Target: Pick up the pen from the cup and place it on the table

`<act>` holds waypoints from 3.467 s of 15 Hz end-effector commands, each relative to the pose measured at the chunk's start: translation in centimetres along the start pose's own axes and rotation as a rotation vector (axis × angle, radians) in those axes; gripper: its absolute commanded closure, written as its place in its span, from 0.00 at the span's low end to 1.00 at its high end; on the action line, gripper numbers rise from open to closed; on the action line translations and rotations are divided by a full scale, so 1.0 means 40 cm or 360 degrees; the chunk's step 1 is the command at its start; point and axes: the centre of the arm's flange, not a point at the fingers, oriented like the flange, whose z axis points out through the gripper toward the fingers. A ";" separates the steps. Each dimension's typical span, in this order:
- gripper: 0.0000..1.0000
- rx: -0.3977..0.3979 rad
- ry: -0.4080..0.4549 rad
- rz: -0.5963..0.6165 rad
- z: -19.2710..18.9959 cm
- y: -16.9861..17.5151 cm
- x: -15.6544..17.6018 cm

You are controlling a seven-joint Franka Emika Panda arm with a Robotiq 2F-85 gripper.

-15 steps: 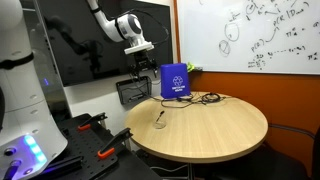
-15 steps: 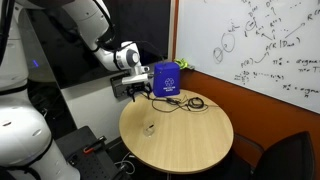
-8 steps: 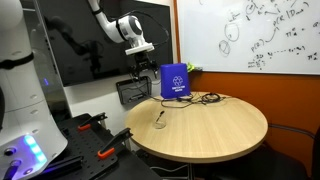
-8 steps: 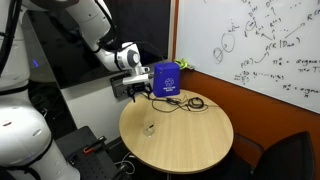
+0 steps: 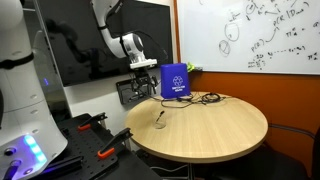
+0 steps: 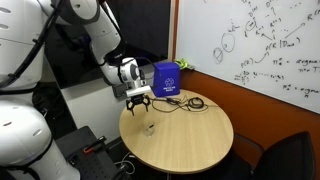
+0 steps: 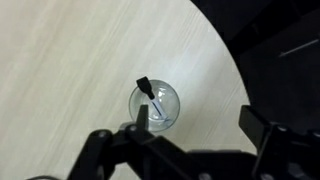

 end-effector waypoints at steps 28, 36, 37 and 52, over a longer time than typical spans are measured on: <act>0.69 -0.0016 -0.0121 -0.0528 0.276 0.116 0.117; 0.89 -0.0043 -0.0190 -0.0612 0.311 0.113 0.115; 0.96 -0.0053 -0.0194 -0.0630 0.311 0.110 0.115; 0.97 -0.0031 -0.0035 -0.0649 0.075 0.148 -0.050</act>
